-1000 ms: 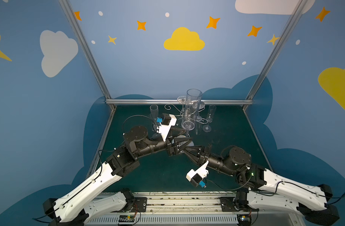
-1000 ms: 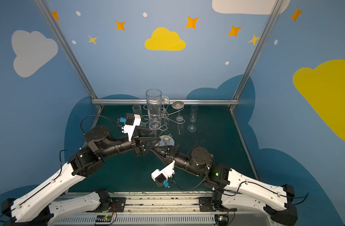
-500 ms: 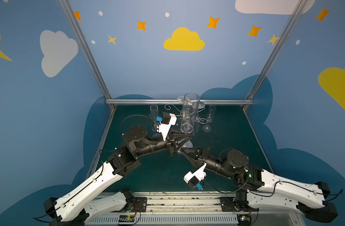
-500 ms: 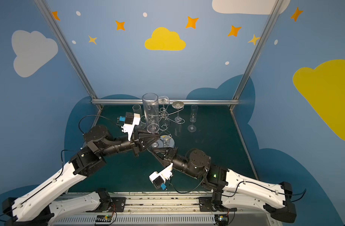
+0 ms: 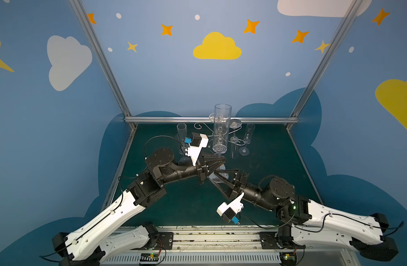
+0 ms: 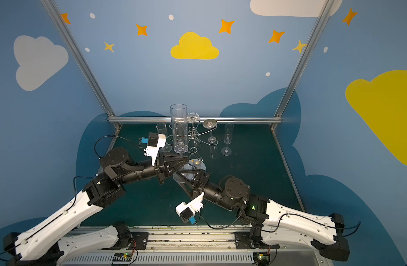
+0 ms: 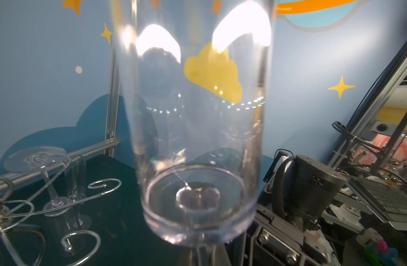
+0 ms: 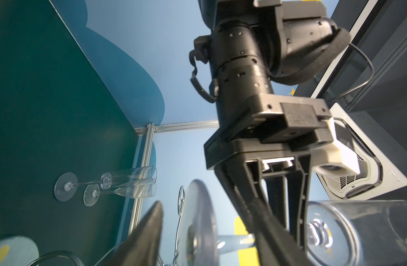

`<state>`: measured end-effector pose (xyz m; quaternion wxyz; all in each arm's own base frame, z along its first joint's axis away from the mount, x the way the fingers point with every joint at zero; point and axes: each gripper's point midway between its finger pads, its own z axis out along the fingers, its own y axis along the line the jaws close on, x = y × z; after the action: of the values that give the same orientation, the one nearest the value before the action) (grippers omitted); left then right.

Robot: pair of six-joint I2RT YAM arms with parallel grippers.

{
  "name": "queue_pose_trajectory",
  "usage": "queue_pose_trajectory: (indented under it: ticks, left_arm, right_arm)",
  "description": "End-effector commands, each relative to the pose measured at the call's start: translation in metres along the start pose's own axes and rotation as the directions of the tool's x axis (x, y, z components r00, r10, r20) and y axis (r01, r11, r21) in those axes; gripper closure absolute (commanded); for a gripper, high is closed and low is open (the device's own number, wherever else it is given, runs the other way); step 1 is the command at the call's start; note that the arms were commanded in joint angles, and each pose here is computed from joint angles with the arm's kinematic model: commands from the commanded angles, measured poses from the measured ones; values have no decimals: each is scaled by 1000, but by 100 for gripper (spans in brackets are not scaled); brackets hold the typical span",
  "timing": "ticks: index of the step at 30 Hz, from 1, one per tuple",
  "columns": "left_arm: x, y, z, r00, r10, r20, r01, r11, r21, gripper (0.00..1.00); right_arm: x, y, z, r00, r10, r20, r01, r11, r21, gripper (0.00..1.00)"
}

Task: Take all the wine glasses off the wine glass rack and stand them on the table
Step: 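Open the right gripper and withdraw it while the left gripper holds the flute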

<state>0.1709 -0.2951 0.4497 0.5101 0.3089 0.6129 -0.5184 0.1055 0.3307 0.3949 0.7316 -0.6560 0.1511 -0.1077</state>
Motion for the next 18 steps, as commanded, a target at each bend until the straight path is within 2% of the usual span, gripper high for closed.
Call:
queue_pose_trajectory:
  ticks: [1, 12, 16, 18]
  left_arm:
    - [-5, -3, -8, 1000, 9, 30, -9, 1000, -10, 97]
    - [-2, 4, -14, 999, 44, 27, -42, 997, -63, 97]
    - [-1, 7, -18, 997, 75, 23, -72, 993, -88, 97]
    - [1, 9, -20, 996, 92, 17, -90, 991, -100, 97]
  right_arm:
    - [-3, -24, -6, 999, 48, 18, -49, 993, 108, 4]
    - [-12, -50, -29, 985, 137, 102, -152, 975, 163, 4]
    - [-16, -61, -41, 968, 206, 142, -227, 961, 157, 3]
    - [-16, -74, -48, 943, 292, 161, -317, 935, 158, 4]
